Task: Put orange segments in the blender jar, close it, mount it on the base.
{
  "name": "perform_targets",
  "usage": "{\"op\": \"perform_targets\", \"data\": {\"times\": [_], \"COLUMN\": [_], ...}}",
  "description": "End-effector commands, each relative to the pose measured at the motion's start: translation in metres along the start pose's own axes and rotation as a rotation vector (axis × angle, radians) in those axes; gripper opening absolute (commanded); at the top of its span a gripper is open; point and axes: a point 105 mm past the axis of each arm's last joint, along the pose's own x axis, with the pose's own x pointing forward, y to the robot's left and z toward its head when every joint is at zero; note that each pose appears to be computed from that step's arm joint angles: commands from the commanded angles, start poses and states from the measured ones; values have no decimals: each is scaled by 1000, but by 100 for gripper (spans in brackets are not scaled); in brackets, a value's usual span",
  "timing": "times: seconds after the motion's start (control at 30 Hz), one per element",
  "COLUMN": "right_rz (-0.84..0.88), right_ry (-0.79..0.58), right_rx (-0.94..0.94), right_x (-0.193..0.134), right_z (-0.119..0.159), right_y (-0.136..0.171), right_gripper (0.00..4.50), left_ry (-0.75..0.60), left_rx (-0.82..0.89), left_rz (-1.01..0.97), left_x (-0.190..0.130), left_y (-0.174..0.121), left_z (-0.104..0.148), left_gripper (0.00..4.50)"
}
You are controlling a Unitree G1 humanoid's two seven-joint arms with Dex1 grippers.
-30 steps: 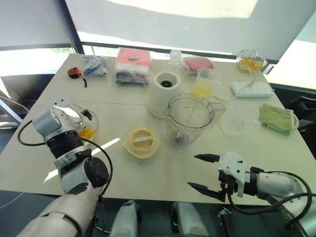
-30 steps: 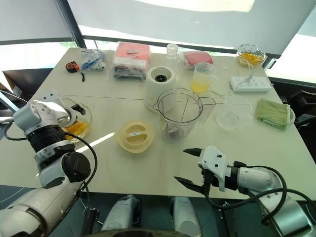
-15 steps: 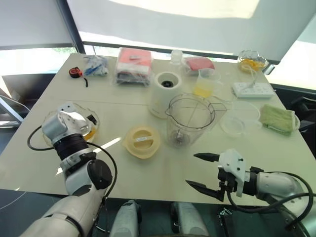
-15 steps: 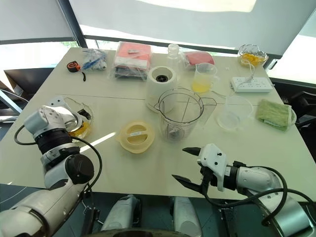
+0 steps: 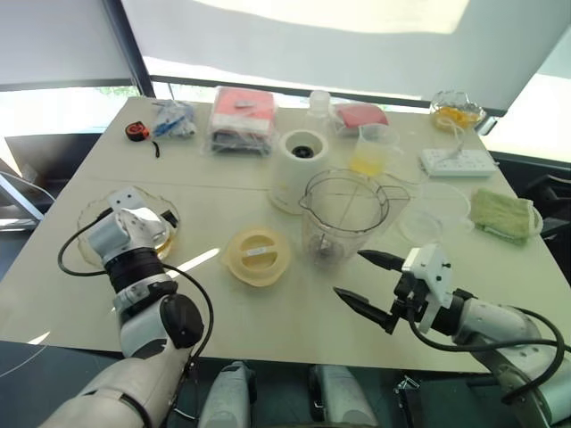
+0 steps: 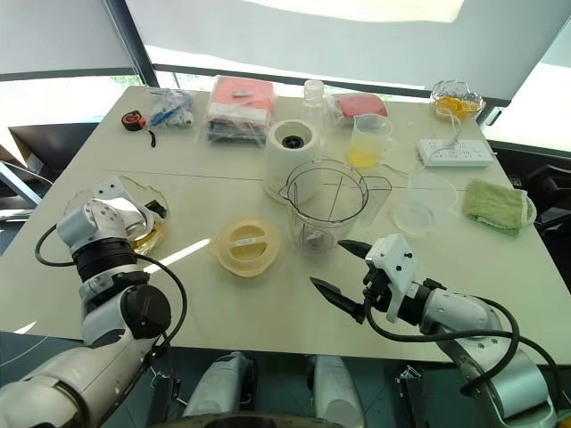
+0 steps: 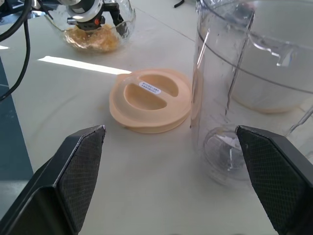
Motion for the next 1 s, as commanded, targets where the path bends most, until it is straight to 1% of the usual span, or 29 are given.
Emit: {"op": "perform_targets", "data": {"times": [0.03, 0.13, 0.23, 0.37, 0.6, 0.8, 0.87, 0.93, 1.0], "right_rz": [10, 7, 7, 8, 12, 7, 10, 13, 17], "right_ry": [-23, -25, -26, -29, -24, -17, -14, -13, -13], "right_rx": [-46, -50, -53, -56, -62, -68, -68, -68, -67], "right_x": [-2, -1, -1, 1, 3, 2, 2, 3, 4], "right_z": [11, 13, 14, 16, 14, 12, 10, 9, 8], "right_y": [4, 4, 4, 3, 3, 0, -1, -1, -1], "right_gripper": [450, 450, 450, 450, 450, 450, 450, 450, 450], "left_ry": [-4, 7, 7, 0, -59, -144, -206, -223, -217], "left_rx": [-1, -5, -5, -8, 1, -34, -35, -45, -49], "left_rz": [1, 4, 10, 9, 30, 19, 29, 36, 36], "left_x": [3, 4, 5, 5, -6, -42, -62, -70, -70], "left_y": [1, 1, 2, 3, 8, 6, 7, 9, 10], "left_z": [0, -2, -3, 0, 16, 45, 59, 62, 61], "left_gripper": [449, 364, 220, 14, 14, 14, 14, 14, 14]}}
